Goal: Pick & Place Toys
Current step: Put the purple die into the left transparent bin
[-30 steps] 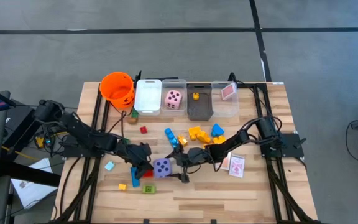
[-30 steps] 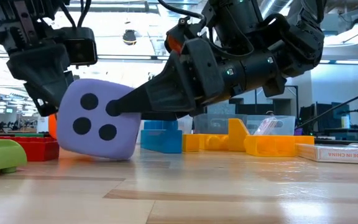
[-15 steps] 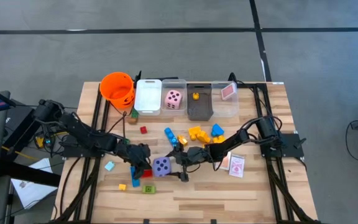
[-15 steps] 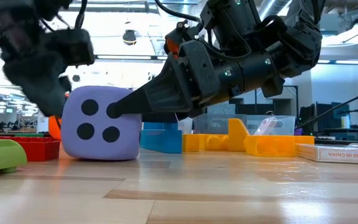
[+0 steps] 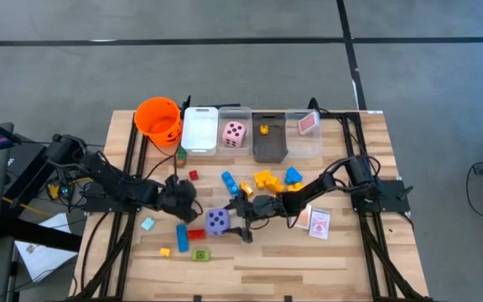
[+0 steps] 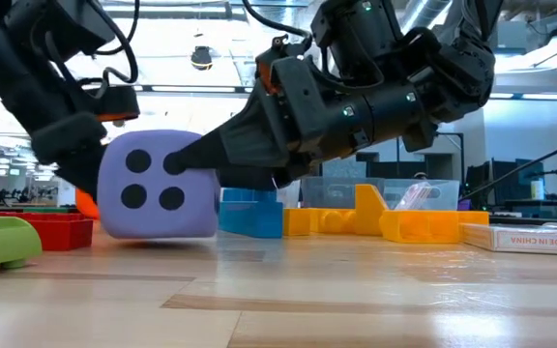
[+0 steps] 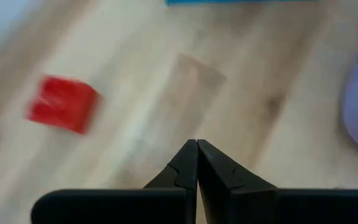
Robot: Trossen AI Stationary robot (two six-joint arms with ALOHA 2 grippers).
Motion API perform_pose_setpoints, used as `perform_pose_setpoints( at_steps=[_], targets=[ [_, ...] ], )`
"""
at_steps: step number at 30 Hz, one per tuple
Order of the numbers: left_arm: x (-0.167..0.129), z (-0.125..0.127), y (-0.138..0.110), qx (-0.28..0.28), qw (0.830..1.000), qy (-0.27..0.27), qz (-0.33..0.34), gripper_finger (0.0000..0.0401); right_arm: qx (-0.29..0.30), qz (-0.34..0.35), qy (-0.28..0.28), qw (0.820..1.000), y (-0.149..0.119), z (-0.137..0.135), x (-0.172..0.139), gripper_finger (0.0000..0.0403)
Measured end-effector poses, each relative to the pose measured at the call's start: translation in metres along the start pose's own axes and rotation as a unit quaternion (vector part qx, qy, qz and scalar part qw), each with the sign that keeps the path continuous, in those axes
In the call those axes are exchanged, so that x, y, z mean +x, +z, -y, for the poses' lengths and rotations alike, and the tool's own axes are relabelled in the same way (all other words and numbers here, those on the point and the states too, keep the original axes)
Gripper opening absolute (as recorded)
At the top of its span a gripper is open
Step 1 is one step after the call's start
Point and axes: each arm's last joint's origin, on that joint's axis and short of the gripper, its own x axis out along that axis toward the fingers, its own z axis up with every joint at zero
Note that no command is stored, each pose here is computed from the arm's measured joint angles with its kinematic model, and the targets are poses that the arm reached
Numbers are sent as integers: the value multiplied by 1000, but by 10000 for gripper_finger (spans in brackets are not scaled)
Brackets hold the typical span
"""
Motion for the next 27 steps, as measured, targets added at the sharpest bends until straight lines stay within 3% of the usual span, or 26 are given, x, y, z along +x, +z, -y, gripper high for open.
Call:
perform_pose_setpoints(
  at_steps=[4, 10, 17, 23, 27],
  targets=[
    [2, -5, 2, 25, 999, 29, 9, 0, 5, 17, -9, 1000, 11, 5, -2, 339],
    [5, -20, 6, 50, 997, 66, -12, 0, 3, 75, -37, 996, 55, 19, -14, 352],
    [-12, -55, 7, 39, 985, 162, -41, 0, -45, 94, -136, 985, 103, 47, -46, 346],
    [-40, -84, 11, 1, 967, 253, 34, 0, -41, 87, -191, 977, 128, 84, -73, 354],
    [-58, -93, 18, -50, 959, 256, 111, 0, -31, 72, -229, 970, 128, 113, -82, 353]
  ],
)
